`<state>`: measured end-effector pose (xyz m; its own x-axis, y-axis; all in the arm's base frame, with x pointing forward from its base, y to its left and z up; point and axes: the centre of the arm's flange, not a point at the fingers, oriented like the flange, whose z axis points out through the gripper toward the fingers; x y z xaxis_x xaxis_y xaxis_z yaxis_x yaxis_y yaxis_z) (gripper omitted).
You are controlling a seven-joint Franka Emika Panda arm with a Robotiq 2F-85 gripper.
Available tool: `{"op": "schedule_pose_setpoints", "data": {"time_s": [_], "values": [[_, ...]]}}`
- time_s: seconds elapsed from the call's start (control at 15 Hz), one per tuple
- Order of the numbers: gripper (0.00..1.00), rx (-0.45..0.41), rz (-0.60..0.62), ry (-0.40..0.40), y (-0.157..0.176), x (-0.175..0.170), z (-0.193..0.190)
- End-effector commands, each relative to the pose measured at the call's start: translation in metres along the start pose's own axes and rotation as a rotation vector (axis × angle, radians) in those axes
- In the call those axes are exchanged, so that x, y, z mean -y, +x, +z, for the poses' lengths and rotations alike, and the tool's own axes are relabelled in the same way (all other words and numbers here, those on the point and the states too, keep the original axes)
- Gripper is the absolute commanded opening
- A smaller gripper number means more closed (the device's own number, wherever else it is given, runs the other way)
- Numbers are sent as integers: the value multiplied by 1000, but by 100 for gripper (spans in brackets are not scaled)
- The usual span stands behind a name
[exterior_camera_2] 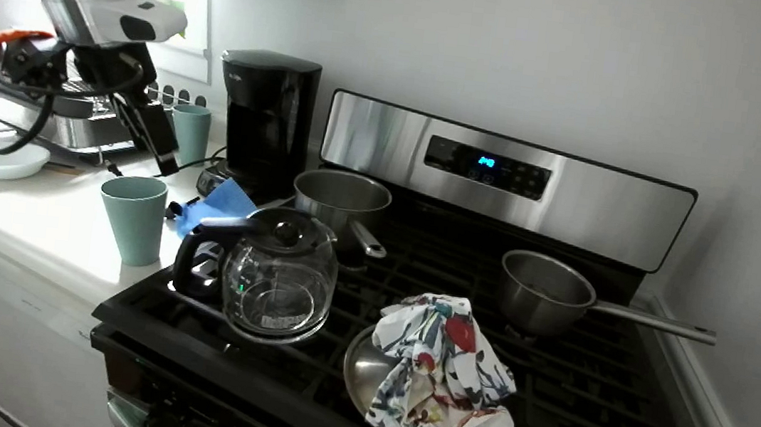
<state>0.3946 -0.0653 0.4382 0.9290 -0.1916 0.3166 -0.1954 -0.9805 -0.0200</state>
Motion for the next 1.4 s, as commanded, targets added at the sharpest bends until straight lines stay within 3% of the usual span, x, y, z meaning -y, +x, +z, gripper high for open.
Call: {"op": "schedule_pose_setpoints", "data": {"time_s": [0.0,0.4,0.8,1.0,1.07,1.33], "values": [[100,-55,18,54,10,19,-42],[100,-33,57,256,42,70,-58],[100,49,123,437,73,114,-35],[100,86,135,444,80,129,-15],[100,54,128,416,62,120,-26],[100,64,129,410,65,122,-20]]}}
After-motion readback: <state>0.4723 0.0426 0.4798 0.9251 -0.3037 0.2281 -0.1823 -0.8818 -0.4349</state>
